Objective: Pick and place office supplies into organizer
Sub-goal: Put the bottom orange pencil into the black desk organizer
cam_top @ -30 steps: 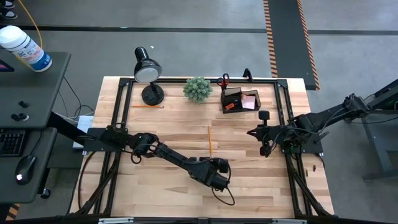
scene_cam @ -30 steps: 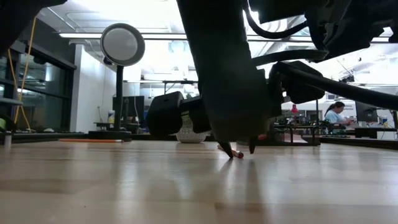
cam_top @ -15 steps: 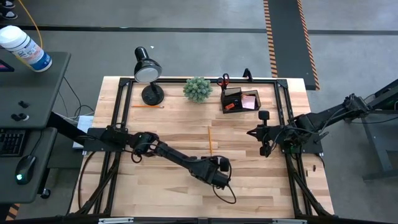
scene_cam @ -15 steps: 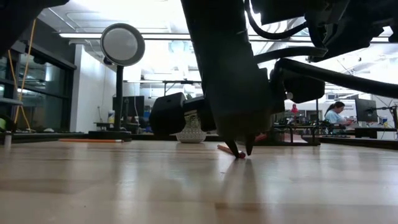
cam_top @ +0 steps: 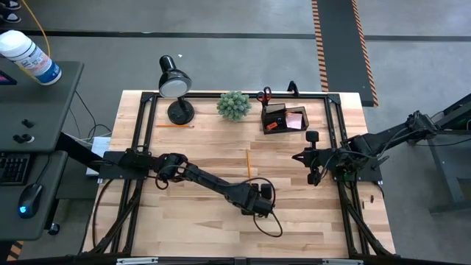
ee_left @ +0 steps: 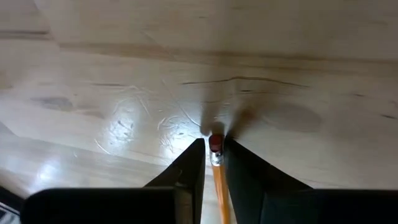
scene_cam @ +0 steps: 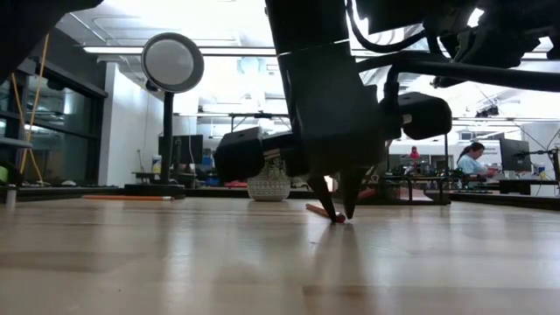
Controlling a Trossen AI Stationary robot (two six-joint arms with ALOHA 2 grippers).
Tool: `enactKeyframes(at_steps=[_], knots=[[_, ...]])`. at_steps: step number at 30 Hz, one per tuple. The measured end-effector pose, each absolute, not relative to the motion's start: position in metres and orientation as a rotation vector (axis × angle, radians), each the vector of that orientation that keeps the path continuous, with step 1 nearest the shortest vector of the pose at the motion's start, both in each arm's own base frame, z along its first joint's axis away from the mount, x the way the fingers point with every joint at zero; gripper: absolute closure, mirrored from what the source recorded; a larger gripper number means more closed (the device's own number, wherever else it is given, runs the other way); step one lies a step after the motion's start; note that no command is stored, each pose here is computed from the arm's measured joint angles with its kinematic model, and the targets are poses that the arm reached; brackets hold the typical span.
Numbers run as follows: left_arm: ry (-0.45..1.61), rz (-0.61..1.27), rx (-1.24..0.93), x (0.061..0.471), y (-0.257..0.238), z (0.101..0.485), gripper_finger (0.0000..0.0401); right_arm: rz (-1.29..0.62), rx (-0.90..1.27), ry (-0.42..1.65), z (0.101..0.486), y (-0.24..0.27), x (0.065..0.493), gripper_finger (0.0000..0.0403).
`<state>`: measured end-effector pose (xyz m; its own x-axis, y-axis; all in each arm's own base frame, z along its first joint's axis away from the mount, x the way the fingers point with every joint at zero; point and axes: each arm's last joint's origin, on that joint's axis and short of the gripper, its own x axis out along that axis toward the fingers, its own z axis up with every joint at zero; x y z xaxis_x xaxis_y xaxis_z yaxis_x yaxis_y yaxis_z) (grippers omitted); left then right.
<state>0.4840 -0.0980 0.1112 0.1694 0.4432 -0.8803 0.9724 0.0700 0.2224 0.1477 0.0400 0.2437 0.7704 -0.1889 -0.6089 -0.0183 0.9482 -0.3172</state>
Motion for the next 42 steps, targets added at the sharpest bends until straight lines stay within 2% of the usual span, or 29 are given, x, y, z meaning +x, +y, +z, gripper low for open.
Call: enactKeyframes(at_steps=[5, 9, 14, 26, 42], knots=[[1.416, -0.767, 1.543, 0.483, -0.098, 0.111, 0.0357, -0.094, -0.316, 0.688, 0.244, 0.040, 0.148, 0.0402], [1.421, -0.795, 1.550, 0.482, -0.098, 0.111, 0.0392, -0.094, -0.316, 0.688, 0.244, 0.040, 0.148, 0.0402], [1.424, -0.799, 1.572, 0.482, -0.098, 0.111, 0.0391, -0.094, -0.316, 0.688, 0.244, 0.040, 0.148, 0.0402], [1.509, -0.669, 1.662, 0.480, -0.108, 0.120, 0.0400, -0.096, -0.328, 0.692, 0.243, 0.040, 0.147, 0.0402], [1.595, -0.457, 1.674, 0.477, -0.110, 0.160, 0.0401, -0.126, -0.346, 0.737, 0.240, 0.038, 0.144, 0.0402]])
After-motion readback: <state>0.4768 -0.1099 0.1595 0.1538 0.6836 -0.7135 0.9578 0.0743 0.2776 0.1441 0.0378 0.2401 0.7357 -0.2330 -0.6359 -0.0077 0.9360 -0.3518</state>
